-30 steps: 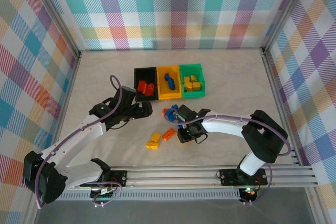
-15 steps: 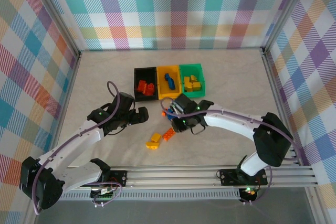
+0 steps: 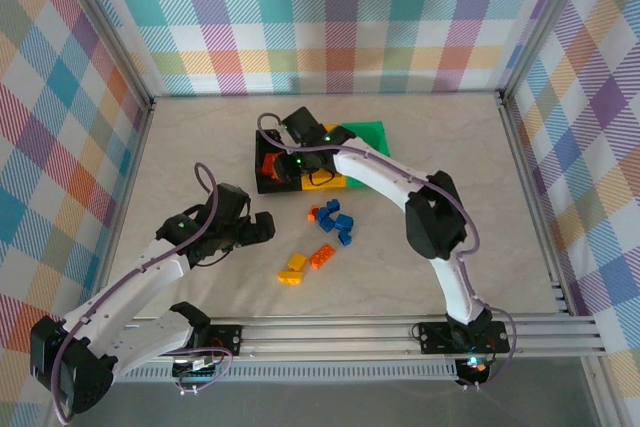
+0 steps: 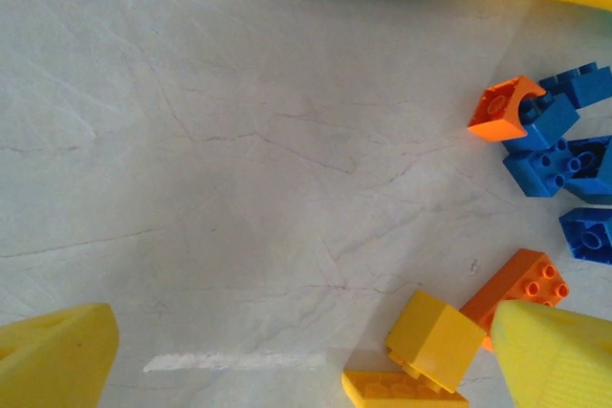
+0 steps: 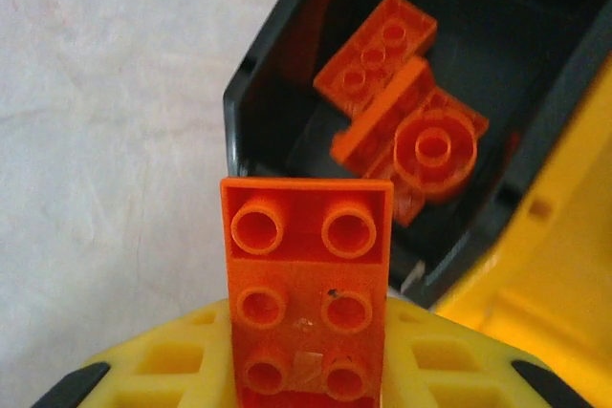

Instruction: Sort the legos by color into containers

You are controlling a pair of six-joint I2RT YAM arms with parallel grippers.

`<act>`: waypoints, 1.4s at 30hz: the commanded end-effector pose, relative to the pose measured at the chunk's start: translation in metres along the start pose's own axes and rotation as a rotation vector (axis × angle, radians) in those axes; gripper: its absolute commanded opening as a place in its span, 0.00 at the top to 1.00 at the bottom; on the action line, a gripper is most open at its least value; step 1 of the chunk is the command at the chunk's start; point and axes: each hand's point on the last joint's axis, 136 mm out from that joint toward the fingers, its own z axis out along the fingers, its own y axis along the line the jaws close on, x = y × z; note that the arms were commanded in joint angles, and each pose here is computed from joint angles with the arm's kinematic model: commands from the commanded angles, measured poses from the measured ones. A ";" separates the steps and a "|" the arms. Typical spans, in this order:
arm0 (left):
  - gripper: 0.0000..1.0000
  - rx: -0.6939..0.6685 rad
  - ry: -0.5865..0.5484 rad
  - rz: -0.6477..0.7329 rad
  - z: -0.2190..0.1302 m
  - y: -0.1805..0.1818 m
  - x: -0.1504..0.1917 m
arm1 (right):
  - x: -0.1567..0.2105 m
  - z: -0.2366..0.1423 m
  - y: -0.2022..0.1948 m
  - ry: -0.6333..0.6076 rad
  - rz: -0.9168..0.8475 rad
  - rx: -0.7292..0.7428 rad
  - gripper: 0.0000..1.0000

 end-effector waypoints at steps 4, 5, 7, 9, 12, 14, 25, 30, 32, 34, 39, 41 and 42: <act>0.00 -0.024 0.017 0.006 -0.003 0.008 0.005 | -0.016 0.015 0.008 0.025 -0.019 -0.018 0.74; 0.00 -0.023 0.016 0.005 -0.003 0.008 0.005 | -0.020 0.016 0.007 0.021 -0.017 -0.013 0.70; 0.00 -0.019 0.018 0.009 -0.003 0.007 0.004 | -0.027 0.018 0.004 0.010 -0.011 -0.007 0.62; 0.00 -0.020 0.018 0.018 -0.004 0.006 0.003 | -0.035 0.018 0.000 -0.001 0.004 -0.007 0.54; 0.00 -0.006 0.027 0.028 -0.004 0.002 0.003 | -0.043 0.012 -0.003 -0.025 0.009 -0.002 0.46; 0.00 -0.005 0.030 0.034 -0.004 0.000 0.002 | -0.043 0.007 -0.004 -0.032 0.009 0.002 0.42; 0.00 0.092 0.065 0.115 0.006 -0.044 -0.007 | -0.007 -0.050 -0.022 -0.096 0.062 0.065 0.38; 0.01 0.138 0.127 0.236 0.029 -0.093 0.007 | 0.046 -0.085 -0.056 -0.103 0.177 0.121 0.36; 0.07 0.143 0.156 0.279 0.041 -0.109 0.014 | 0.067 -0.099 -0.068 -0.108 0.218 0.133 0.36; 0.14 0.147 0.185 0.313 0.054 -0.124 0.019 | 0.086 -0.110 -0.077 -0.106 0.245 0.154 0.35; 0.27 0.158 0.248 0.409 0.081 -0.162 0.036 | 0.125 -0.134 -0.097 -0.115 0.319 0.192 0.35; 0.29 0.164 0.275 0.435 0.090 -0.174 0.044 | 0.133 -0.143 -0.103 -0.131 0.339 0.199 0.35; 0.29 0.168 0.284 0.455 0.093 -0.180 0.048 | 0.137 -0.147 -0.105 -0.136 0.349 0.202 0.35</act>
